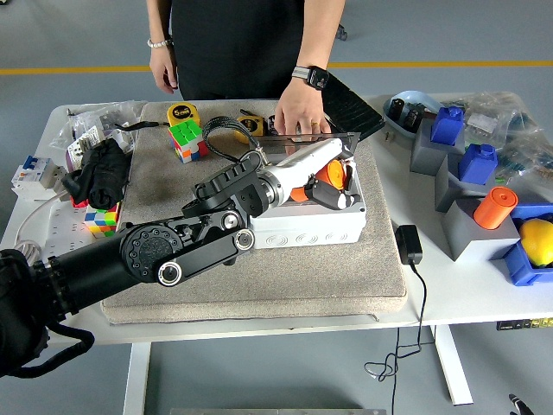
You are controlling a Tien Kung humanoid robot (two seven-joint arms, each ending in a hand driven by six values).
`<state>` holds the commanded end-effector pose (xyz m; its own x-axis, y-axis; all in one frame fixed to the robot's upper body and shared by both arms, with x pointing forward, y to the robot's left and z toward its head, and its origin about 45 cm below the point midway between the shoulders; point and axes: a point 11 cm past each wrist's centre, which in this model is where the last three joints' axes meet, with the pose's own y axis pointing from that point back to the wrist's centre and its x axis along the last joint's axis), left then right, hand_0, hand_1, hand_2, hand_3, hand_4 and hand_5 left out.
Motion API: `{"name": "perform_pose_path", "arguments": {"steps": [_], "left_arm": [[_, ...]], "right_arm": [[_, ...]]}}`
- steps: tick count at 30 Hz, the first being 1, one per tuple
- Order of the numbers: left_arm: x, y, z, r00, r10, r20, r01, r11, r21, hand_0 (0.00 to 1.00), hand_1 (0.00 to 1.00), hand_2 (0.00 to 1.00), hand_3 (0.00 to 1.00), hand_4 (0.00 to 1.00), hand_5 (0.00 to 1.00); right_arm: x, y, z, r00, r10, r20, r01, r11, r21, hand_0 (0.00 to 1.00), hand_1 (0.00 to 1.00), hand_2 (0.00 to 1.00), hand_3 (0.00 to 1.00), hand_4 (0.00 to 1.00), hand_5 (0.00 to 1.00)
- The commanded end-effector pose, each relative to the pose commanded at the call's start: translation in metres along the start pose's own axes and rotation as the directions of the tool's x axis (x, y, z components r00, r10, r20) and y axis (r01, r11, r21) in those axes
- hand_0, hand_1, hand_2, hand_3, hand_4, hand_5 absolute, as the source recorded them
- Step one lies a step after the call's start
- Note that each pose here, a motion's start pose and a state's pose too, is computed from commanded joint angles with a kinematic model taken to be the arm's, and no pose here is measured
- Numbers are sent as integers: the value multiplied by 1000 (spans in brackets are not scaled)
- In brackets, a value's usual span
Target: Fetch the battery,place it into the box,close the lid of the box
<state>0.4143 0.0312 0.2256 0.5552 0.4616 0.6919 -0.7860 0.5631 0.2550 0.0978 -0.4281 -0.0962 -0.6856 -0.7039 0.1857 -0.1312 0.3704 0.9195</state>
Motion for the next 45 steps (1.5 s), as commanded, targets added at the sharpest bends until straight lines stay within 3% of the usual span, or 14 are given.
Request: {"name": "perform_pose_path", "arguments": {"steps": [5,6,23,24,33,45], "left_arm": [[1,0,-1,1000,-1,-6,1,1000,-4,238,208,176,182,378,2],[1,0,-1,1000,-3,-7,3,1000,-7,278,357,350,377,719,2],[4,-2,-6,1000,14,10,-13,1000,-12,298,429,422,468,818,2],[4,-1,-5,1000,14,7,-14,1000,-13,303,454,441,507,903,2],[6,0,0,1000,18,-16,-19,999,-31,302,456,449,521,948,2],[23,12,24,991,48,-124,-63,991,-117,313,456,451,530,972,39]], "right_arm": [[-1,0,-1,1000,-1,1,1,1000,1,666,640,649,540,888,444],[-1,0,-1,1000,-1,3,1,1000,1,666,640,649,540,887,446],[-1,0,-1,1000,0,-1,0,1000,3,666,640,649,539,887,445],[-1,0,-1,1000,0,-1,0,1000,4,666,640,648,538,885,448],[-1,0,-1,1000,1,-3,-1,1000,5,666,640,648,538,884,446],[-1,0,-1,1000,0,-2,0,1000,4,666,639,647,538,883,445]]}}
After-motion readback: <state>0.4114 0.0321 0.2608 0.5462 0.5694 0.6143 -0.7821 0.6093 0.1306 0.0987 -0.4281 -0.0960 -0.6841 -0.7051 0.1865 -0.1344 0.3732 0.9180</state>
